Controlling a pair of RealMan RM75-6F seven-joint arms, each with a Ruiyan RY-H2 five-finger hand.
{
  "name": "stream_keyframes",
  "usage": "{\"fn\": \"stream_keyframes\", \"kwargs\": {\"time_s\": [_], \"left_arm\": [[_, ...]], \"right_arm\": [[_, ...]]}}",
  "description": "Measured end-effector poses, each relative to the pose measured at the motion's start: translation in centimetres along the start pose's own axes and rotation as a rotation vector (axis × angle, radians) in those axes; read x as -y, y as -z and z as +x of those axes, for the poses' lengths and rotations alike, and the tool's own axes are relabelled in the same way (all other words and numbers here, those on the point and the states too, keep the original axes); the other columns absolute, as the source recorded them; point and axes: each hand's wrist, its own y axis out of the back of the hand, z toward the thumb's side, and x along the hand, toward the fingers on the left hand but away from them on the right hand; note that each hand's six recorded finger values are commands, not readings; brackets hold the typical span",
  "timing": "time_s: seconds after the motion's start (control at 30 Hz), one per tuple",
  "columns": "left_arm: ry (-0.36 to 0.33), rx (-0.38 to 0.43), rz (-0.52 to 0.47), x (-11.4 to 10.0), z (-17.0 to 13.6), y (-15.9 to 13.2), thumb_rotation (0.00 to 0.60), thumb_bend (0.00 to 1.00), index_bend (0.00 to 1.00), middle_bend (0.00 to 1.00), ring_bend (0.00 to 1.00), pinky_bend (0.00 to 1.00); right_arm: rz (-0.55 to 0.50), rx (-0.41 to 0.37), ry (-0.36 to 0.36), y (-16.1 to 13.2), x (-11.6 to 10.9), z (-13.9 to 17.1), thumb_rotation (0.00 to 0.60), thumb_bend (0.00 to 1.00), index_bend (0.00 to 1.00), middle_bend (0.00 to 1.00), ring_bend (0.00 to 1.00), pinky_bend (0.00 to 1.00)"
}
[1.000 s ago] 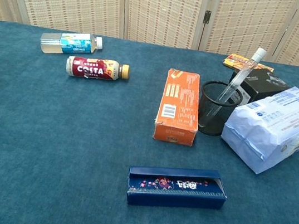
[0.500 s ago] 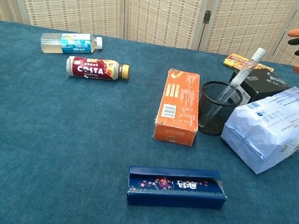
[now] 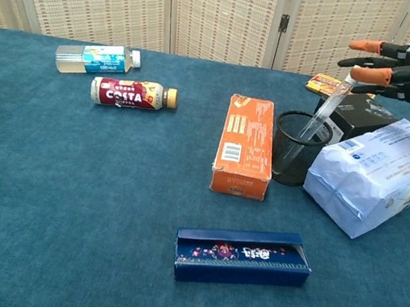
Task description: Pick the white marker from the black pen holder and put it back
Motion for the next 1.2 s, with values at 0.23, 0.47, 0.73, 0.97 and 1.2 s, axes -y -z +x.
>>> {"fn": "stream_keyframes", "kwargs": {"time_s": [0.23, 0.47, 0.73, 0.97, 1.2], "left_arm": [[0.0, 0.002, -0.004, 0.1, 0.0, 0.0, 0.6, 0.24, 0.1, 0.06, 0.06, 0.1], [-0.002, -0.002, -0.006, 0.1, -0.1, 0.2, 0.6, 0.24, 0.1, 0.06, 0.06, 0.1], [-0.005, -0.006, -0.01, 0.1, -0.2, 0.4, 0.6, 0.24, 0.1, 0.06, 0.06, 0.1], [-0.006, -0.016, -0.012, 0.1, -0.3, 0.8, 0.6, 0.24, 0.1, 0.06, 0.06, 0.1], [-0.003, -0.017, -0.014, 0.2, -0.3, 1.0, 0.6, 0.24, 0.1, 0.06, 0.06, 0.1]], "right_arm": [[-0.068, -0.074, -0.045, -0.2, 1.9, -0.8, 0.6, 0.33, 0.0, 0.19, 0.11, 0.14], [-0.094, -0.182, -0.168, -1.8, 4.8, 0.3, 0.6, 0.33, 0.0, 0.19, 0.11, 0.15], [-0.068, -0.223, -0.324, -3.3, 9.2, 2.2, 0.6, 0.33, 0.0, 0.19, 0.11, 0.15], [0.013, -0.252, -0.315, -3.9, 9.1, 2.5, 0.6, 0.33, 0.0, 0.18, 0.11, 0.15], [0.246, -0.267, -0.235, -4.3, 6.8, 3.1, 0.6, 0.33, 0.03, 0.17, 0.08, 0.15]]}}
